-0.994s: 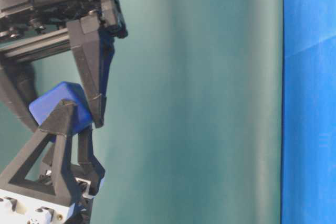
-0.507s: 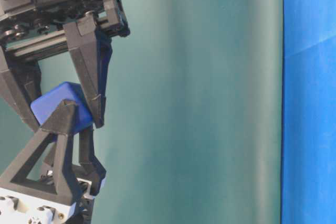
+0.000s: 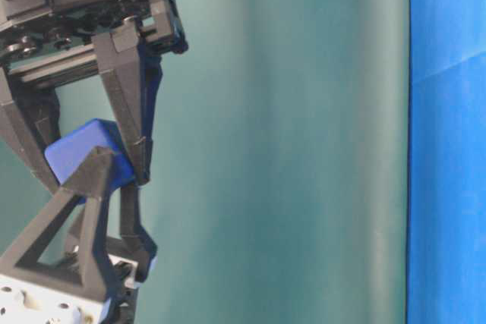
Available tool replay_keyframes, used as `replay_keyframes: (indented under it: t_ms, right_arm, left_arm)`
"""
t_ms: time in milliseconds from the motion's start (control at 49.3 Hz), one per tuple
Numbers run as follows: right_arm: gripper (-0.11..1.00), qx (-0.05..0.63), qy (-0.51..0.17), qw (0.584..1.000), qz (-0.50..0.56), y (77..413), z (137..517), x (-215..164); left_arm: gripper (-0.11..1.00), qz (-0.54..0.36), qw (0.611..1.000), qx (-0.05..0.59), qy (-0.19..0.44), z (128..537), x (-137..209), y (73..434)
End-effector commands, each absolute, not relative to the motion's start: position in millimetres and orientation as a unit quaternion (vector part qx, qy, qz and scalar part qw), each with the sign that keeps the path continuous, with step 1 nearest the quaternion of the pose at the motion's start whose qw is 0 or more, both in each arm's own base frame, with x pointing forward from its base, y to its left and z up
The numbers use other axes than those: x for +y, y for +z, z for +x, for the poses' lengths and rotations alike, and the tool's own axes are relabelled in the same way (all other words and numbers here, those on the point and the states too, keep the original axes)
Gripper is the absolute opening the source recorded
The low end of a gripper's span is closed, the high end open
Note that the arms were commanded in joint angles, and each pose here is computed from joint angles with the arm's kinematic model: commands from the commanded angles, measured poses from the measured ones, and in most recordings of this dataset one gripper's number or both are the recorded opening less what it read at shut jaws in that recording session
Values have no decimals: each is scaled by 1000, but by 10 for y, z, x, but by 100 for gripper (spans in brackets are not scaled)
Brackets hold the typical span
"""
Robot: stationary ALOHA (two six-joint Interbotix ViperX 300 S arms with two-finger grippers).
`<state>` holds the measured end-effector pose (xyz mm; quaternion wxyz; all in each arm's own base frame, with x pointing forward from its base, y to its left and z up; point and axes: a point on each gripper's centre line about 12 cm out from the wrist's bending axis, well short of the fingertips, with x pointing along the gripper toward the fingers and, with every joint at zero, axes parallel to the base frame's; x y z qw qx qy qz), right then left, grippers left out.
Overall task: Handover the blue block to the right arm after grasping it with the left arm, then place it in the designated position.
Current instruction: 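Open the left gripper and pull the cube away with the right, then carry the cube with the right gripper and rotate it downward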
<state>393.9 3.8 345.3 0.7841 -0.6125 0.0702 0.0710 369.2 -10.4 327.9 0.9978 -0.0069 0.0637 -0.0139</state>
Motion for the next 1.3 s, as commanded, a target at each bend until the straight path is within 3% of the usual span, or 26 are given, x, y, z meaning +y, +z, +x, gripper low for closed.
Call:
replay_keyframes:
  t_ms: [0, 61, 122, 467, 1014, 1278]
  right_arm:
    - [47, 46, 50, 789, -611, 3708, 3897, 23]
    - [47, 46, 50, 789, -610, 3702, 3901, 23]
    - [47, 46, 50, 789, -610, 3708, 3897, 23]
    - [47, 43, 53, 789, -610, 3701, 3817, 53]
    - [47, 63, 36, 800, -596, 3708, 3149, 86]
    - [47, 63, 37, 803, -591, 3699, 3078, 108]
  left_arm:
    - [77, -6, 999, 47, -18, 3670, -132, 3384]
    - [89, -5, 999, 45, -18, 3671, -132, 3392]
    - [93, -3, 999, 46, -18, 3670, -132, 3386]
    - [93, -4, 999, 41, -18, 3641, -131, 3418]
    - [93, -3, 999, 34, -16, 3407, -107, 3439]
    - [93, -3, 999, 30, -14, 3320, -89, 3439]
